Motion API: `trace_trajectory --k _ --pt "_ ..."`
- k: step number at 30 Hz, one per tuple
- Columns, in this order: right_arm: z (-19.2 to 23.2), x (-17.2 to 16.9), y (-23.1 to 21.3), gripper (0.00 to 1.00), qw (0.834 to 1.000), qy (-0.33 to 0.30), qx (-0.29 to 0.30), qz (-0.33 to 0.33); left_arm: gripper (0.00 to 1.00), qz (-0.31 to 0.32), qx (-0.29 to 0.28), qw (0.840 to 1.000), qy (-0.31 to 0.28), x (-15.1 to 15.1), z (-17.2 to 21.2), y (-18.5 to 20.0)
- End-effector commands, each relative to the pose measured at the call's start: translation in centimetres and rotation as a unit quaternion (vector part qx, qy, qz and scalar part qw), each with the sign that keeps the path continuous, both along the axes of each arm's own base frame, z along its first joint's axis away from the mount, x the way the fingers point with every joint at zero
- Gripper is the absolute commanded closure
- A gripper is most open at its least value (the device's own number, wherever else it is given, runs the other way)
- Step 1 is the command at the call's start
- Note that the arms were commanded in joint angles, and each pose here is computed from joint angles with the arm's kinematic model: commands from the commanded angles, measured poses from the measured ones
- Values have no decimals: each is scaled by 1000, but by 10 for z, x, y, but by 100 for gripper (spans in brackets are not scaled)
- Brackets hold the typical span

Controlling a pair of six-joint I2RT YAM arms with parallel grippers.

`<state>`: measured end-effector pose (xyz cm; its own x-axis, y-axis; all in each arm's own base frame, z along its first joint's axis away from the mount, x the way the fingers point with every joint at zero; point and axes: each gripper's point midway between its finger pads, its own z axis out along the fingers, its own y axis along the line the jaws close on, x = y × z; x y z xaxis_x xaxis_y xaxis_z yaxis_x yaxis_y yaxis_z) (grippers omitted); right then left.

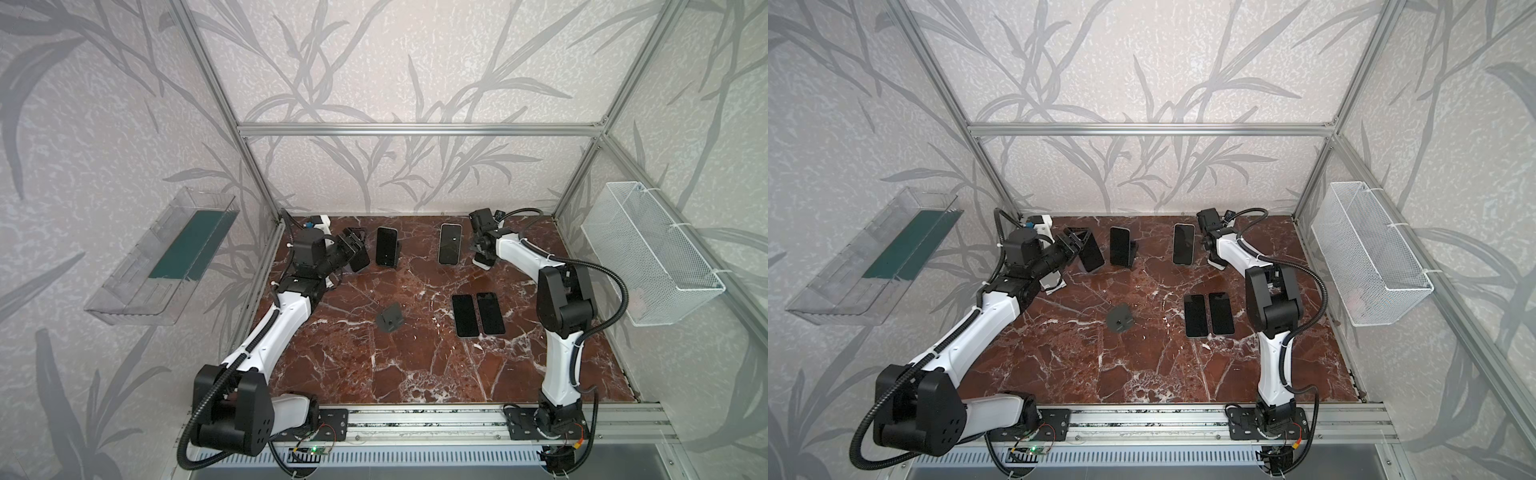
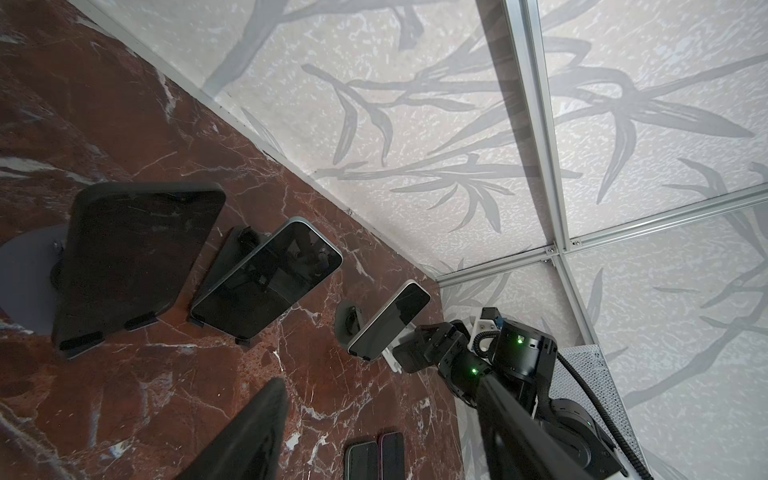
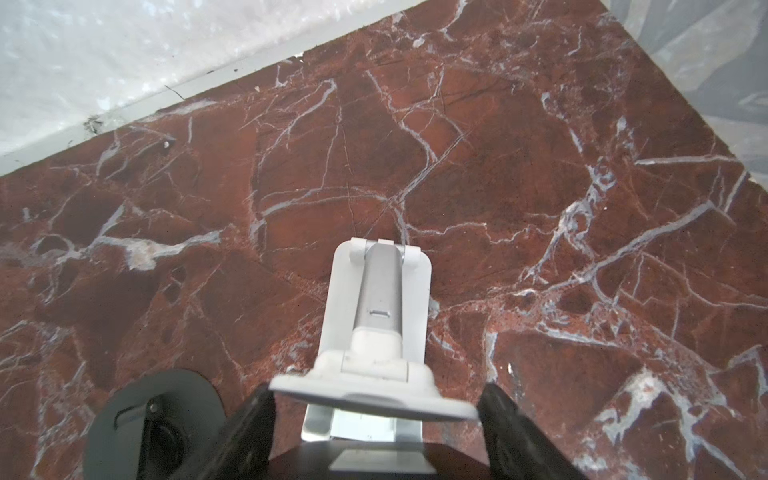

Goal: Remove the phone from the phone stand

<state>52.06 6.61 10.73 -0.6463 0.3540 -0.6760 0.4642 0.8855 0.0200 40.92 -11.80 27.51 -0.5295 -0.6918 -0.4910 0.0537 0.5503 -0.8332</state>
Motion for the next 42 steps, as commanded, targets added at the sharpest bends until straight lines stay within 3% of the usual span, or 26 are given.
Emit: trace_trajectory --k 1,12,22,35,42 --pt "44 1 -2 30 999 -50 10 5 27 0 2 1000 -27 -4 17 2" --pt "66 -22 -7 30 998 -65 7 23 27 -5 2 1000 -26 -6 16 -2" --pt "83 -70 -4 31 994 -85 37 66 27 -7 -1 999 -31 -8 21 -3" --pt "104 -121 61 32 978 -86 25 188 27 -9 -4 1000 -23 -6 15 -6" --pt "83 -158 114 32 965 -41 38 255 27 -6 4 1000 -24 -7 15 -5"
